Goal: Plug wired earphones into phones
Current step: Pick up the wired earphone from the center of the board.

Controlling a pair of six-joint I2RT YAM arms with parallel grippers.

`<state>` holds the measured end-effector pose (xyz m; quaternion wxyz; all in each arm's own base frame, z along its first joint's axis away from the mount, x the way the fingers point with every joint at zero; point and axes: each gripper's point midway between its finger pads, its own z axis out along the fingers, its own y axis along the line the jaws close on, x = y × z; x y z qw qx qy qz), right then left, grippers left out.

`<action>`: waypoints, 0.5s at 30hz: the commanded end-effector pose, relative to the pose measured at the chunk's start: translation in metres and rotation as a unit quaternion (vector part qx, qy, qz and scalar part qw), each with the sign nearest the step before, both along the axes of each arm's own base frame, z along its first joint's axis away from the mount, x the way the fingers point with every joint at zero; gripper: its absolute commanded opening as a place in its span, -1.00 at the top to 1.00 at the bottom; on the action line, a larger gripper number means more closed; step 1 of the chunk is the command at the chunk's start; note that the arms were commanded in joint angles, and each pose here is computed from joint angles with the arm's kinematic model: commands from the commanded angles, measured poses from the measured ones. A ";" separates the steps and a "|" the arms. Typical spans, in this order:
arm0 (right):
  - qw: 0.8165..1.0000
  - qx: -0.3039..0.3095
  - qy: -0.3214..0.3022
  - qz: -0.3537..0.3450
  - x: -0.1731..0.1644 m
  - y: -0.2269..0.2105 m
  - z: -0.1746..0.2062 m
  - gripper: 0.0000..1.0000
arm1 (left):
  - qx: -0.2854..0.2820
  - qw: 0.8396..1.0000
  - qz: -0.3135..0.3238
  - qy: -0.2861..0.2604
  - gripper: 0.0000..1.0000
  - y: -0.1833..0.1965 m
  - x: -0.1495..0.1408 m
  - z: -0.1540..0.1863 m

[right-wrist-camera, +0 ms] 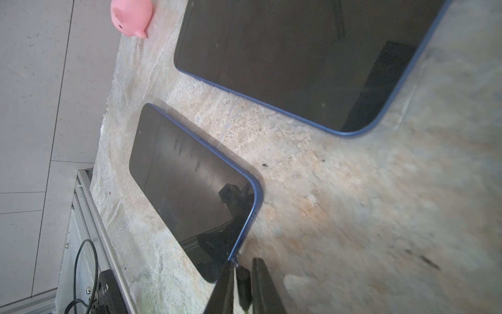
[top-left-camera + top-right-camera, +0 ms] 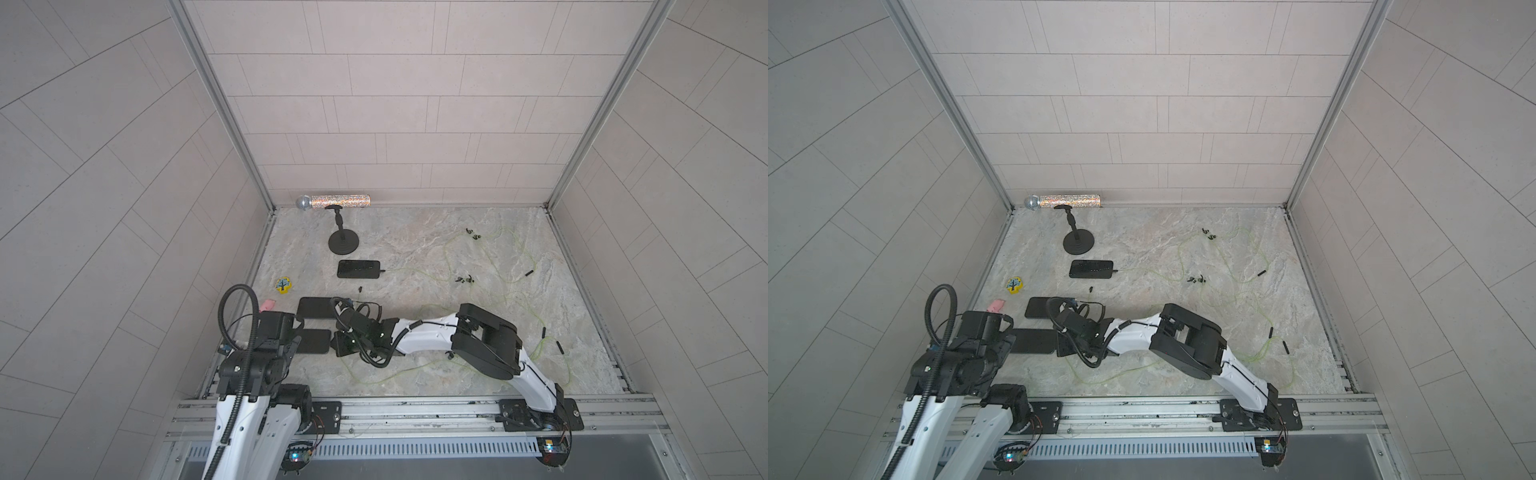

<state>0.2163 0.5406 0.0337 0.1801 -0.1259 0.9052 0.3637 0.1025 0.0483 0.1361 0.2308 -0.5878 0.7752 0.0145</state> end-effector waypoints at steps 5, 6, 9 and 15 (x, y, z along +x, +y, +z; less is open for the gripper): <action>1.000 -0.023 0.001 -0.012 -0.004 -0.012 -0.001 0.74 | 0.004 1.000 0.007 0.014 -0.83 0.002 -0.006 -0.004; 1.000 -0.024 0.001 -0.012 -0.004 -0.013 -0.001 0.74 | 0.003 1.000 0.007 0.013 -0.84 0.002 -0.006 -0.004; 1.000 -0.023 0.000 -0.011 -0.004 -0.013 0.000 0.75 | 0.002 1.000 0.007 0.014 -0.83 0.002 -0.006 -0.005; 1.000 -0.017 -0.004 -0.008 -0.004 -0.012 0.003 0.82 | -0.002 1.000 0.005 0.013 -0.83 0.000 -0.005 -0.005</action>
